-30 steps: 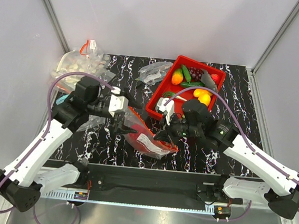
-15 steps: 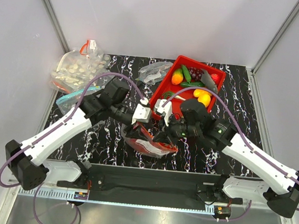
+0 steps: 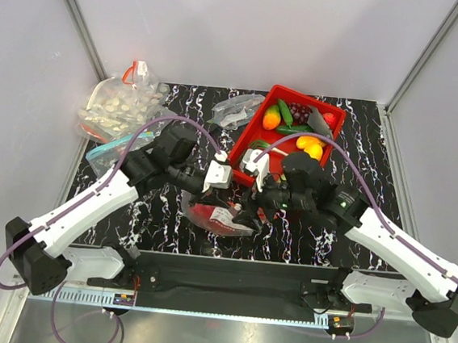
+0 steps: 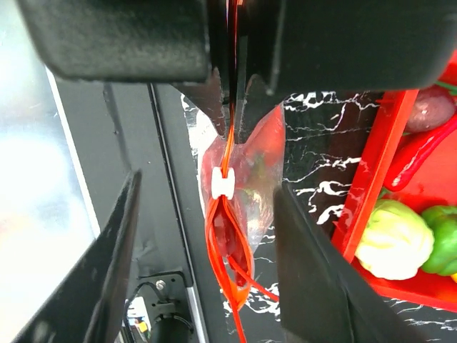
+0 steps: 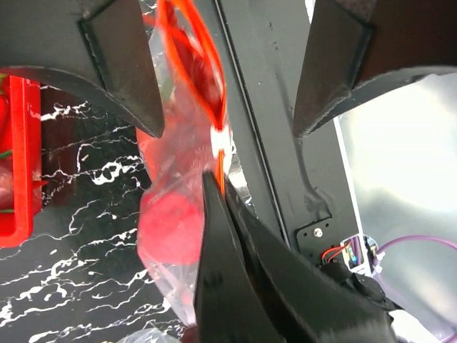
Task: Place the food in the zip-top bag and seal the zipper
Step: Zip the zipper food storage bag at the center of the board.
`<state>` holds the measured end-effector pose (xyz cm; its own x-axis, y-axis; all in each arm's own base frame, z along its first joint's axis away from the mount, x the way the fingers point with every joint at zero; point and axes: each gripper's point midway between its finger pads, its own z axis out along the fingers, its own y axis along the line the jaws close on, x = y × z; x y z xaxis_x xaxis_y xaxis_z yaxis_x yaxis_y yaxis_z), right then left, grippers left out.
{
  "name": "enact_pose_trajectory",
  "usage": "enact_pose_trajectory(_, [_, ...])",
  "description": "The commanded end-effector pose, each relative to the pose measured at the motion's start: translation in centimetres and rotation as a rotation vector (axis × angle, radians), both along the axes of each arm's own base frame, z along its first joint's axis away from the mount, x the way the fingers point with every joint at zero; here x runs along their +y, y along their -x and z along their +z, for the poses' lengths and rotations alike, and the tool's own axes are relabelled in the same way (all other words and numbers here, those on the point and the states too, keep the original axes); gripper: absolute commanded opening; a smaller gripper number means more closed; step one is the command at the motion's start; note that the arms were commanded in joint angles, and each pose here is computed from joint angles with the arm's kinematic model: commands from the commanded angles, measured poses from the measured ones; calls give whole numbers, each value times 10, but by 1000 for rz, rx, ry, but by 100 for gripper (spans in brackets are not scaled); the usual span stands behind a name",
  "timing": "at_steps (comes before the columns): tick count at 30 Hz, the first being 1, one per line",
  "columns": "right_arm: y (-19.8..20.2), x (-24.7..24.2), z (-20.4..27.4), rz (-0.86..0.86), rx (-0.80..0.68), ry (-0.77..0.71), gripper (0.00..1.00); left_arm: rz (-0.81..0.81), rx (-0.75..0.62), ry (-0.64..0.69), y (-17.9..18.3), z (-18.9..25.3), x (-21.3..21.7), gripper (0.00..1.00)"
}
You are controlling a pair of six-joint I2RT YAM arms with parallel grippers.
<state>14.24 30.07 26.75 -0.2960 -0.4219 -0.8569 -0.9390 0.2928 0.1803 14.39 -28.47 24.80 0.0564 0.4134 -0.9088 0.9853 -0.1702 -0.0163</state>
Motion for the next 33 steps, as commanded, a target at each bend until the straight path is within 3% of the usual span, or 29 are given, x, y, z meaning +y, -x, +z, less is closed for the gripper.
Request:
enact_pose_trajectory(1, [0, -9, 16, -50, -48, -61, 80, 10, -94, 90, -1, 26, -1, 0])
enact_pose_trajectory(4, [-5, -17, 25, -117, -69, -90, 79, 21, -121, 109, 0, 33, 1, 0])
enact_pose_trajectory(6, [-8, -22, 34, -166, -70, -119, 66, 34, -130, 114, -1, 35, 3, 0])
enact_pose_trajectory(7, [-11, -26, 44, -210, -79, -145, 51, 36, -137, 119, 0, 37, 4, 0])
enact_pose_trajectory(8, [-12, -28, 49, -228, -81, -155, 47, 36, -140, 122, 0, 38, 4, 0])
enact_pose_trajectory(9, [-12, -30, 55, -239, -79, -169, 47, 47, -149, 126, -1, 41, 4, 0])
enact_pose_trajectory(11, [-10, -29, 65, -229, -76, -176, 65, 60, -154, 126, -3, 43, 5, 0])
enact_pose_trajectory(12, [-9, -28, 66, -223, -72, -168, 69, 67, -160, 128, -4, 44, 5, 0])
enact_pose_trajectory(16, [-17, -15, 55, -197, -48, -99, 69, 87, -192, 144, -7, 57, 6, 0])
enact_pose_trajectory(19, [-20, -3, 49, -169, -29, -78, 40, 111, -215, 150, -10, 69, 9, 0])
enact_pose_trajectory(20, [-21, -1, 49, -168, -27, -75, 27, 129, -220, 147, -12, 71, 10, 0])
enact_pose_trajectory(22, [-24, 2, 48, -170, -28, -67, 24, 137, -242, 165, -12, 82, 11, 0])
enact_pose_trajectory(25, [-31, -1, 54, -217, -51, -81, 33, 136, -254, 181, -9, 90, 13, 0])
enact_pose_trajectory(26, [-32, -1, 60, -226, -57, -100, 31, 134, -255, 181, -8, 90, 13, 0])
enact_pose_trajectory(29, [-34, -8, 81, -280, -65, -148, 13, 155, -247, 159, -13, 83, 13, 0])
enact_pose_trajectory(33, [-34, -16, 106, -337, -44, -190, 11, 177, -212, 122, -21, 67, 9, 0])
